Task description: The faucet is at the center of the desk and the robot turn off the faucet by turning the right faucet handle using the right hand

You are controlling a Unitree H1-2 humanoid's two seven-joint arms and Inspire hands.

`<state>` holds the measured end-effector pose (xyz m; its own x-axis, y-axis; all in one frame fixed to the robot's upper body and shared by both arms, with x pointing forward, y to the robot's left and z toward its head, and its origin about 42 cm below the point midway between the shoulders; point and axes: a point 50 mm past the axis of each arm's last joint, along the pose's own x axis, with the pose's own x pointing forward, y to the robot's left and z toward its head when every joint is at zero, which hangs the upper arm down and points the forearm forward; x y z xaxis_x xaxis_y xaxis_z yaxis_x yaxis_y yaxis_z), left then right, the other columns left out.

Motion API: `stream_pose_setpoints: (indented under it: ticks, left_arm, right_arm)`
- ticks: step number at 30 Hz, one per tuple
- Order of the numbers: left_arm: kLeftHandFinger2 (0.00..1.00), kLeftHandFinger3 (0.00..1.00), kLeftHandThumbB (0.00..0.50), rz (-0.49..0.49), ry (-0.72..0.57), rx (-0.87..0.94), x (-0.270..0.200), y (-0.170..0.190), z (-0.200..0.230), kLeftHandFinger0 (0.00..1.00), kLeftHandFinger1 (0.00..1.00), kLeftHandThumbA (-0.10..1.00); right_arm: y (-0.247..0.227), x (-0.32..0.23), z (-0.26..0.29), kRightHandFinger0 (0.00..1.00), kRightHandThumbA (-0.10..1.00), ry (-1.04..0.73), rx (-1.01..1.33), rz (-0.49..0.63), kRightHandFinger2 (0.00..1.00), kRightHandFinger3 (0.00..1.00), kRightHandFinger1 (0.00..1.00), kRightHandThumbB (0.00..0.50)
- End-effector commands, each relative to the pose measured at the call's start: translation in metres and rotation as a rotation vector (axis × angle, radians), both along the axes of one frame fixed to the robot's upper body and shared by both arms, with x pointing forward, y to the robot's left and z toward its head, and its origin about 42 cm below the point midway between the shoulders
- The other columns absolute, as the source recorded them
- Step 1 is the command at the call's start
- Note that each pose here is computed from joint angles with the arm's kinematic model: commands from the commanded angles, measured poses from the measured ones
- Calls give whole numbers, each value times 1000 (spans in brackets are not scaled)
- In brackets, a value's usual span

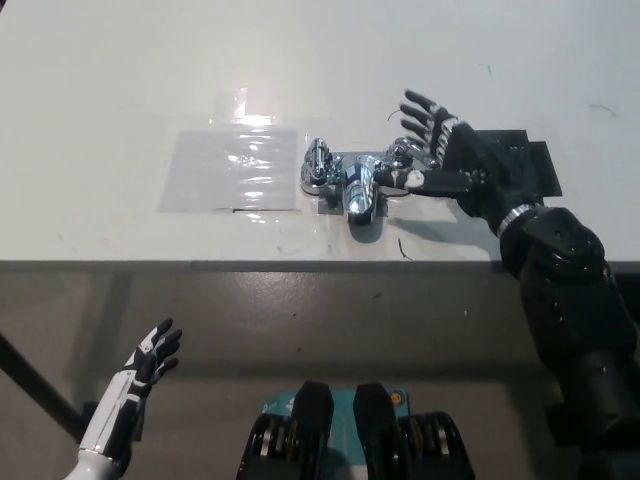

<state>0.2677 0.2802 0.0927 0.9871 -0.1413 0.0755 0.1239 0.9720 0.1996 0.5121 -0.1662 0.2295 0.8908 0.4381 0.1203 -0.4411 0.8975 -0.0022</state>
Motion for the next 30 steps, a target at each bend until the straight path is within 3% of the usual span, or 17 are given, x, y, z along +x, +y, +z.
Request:
stream_pose_setpoints:
  ticks: [1, 4, 9, 20, 24, 30]
  left_arm:
    - [1000, 1000, 399, -25, -62, 18, 4, 2, 12, 1000, 1000, 1000]
    - [1000, 1000, 395, -31, -66, 12, 4, 2, 13, 1000, 1000, 1000]
    - [1000, 1000, 401, -30, -64, 11, 4, 2, 13, 1000, 1000, 1000]
    - [1000, 1000, 408, -30, -68, 9, 5, 4, 16, 1000, 1000, 1000]
    - [1000, 1000, 411, -28, -67, 13, 7, 4, 14, 1000, 1000, 1000]
    - [1000, 1000, 406, -23, -66, 20, 5, 5, 13, 1000, 1000, 1000]
  right_arm:
    - [54, -16, 68, 1000, 1000, -216, -29, 77, 1000, 1000, 1000, 390]
    - [69, -27, 71, 1000, 1000, -259, -121, -48, 1000, 1000, 1000, 432]
    - [84, -42, 63, 1000, 1000, -268, -226, -159, 1000, 1000, 1000, 420]
    - [95, -40, 38, 1000, 1000, -262, -191, -190, 1000, 1000, 1000, 424]
    - [79, -35, 55, 1000, 1000, -329, -186, -233, 1000, 1000, 1000, 392]
    - [50, -27, 78, 1000, 1000, -414, -180, -304, 1000, 1000, 1000, 387]
